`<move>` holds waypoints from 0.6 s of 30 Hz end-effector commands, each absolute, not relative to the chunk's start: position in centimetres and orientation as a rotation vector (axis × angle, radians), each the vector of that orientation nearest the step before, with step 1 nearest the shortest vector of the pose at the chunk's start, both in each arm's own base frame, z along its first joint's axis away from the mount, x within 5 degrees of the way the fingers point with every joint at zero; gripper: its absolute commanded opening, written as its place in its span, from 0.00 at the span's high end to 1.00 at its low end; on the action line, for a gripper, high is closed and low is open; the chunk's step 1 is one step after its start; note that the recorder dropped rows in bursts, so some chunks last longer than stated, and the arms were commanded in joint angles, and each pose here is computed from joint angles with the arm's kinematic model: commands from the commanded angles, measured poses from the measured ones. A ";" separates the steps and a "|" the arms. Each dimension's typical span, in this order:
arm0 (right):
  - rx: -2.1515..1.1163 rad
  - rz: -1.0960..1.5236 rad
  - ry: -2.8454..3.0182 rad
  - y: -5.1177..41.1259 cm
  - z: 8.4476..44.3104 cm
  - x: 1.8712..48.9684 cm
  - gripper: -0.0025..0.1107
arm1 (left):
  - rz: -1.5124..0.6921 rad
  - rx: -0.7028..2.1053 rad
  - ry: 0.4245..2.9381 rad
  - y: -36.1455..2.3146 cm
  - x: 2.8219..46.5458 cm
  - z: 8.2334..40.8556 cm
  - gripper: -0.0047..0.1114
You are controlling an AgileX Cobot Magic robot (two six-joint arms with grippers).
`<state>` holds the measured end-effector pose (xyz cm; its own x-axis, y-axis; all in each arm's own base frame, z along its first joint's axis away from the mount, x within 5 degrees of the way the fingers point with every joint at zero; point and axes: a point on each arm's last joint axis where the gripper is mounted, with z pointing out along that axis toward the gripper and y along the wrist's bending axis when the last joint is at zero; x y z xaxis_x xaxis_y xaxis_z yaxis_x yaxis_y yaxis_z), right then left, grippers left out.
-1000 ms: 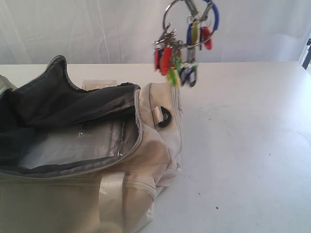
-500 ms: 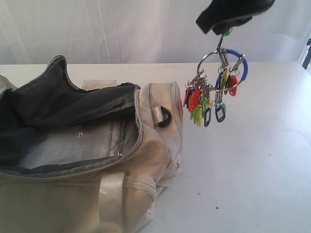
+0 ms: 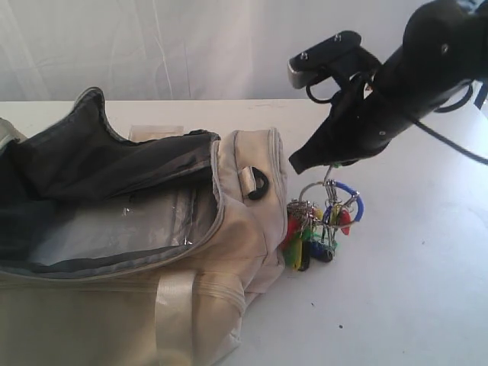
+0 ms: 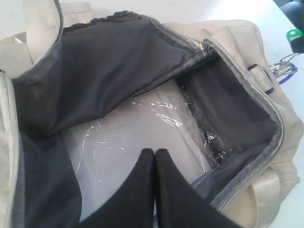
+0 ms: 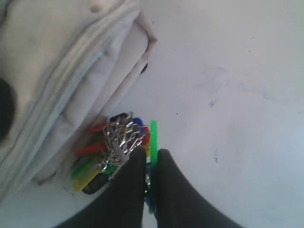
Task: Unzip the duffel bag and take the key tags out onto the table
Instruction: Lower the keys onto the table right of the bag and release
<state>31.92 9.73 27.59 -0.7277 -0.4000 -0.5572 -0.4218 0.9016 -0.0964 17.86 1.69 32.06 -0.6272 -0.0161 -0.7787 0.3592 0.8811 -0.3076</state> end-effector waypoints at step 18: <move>-0.488 0.070 2.667 9.8 19.0 32.9 0.98 | -0.582 0.263 2.175 1.4 17.7 32.1 0.96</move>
